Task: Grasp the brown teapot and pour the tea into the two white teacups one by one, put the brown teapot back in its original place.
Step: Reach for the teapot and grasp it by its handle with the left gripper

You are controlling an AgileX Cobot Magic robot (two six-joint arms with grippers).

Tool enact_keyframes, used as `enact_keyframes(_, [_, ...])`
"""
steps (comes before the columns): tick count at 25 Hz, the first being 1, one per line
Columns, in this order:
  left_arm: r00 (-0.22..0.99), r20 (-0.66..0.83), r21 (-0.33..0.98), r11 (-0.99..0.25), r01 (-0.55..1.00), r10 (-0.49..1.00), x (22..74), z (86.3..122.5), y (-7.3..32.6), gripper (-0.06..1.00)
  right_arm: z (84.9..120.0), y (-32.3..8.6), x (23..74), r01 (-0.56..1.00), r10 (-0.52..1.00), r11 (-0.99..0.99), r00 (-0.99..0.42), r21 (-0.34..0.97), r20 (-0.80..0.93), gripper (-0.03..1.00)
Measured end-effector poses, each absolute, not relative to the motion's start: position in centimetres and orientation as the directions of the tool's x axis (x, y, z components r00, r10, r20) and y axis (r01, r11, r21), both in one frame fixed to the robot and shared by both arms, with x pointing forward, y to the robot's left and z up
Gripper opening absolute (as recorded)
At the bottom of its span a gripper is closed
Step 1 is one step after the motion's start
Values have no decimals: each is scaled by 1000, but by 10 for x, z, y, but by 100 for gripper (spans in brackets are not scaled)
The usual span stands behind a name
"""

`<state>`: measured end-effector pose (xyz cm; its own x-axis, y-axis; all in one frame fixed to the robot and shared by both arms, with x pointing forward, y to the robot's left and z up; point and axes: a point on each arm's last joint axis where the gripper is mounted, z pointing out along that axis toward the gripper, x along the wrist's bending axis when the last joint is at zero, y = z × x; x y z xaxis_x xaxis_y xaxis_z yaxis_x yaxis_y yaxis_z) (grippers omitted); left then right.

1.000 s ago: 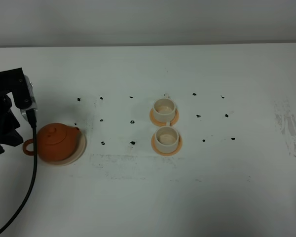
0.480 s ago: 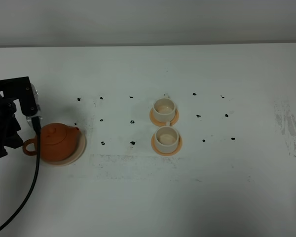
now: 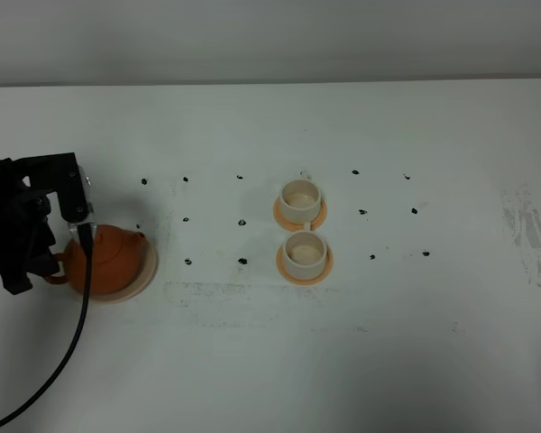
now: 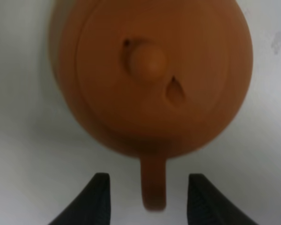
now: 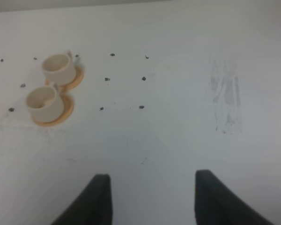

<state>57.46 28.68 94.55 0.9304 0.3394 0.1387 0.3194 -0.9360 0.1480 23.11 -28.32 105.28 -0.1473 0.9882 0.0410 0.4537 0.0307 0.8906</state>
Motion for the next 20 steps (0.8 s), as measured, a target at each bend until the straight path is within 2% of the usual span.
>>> enact_keyframes(20, [940,127,115,-946,302,316,576,937,282,41,1053,-283,231,454,988,31,-147,891,41,43])
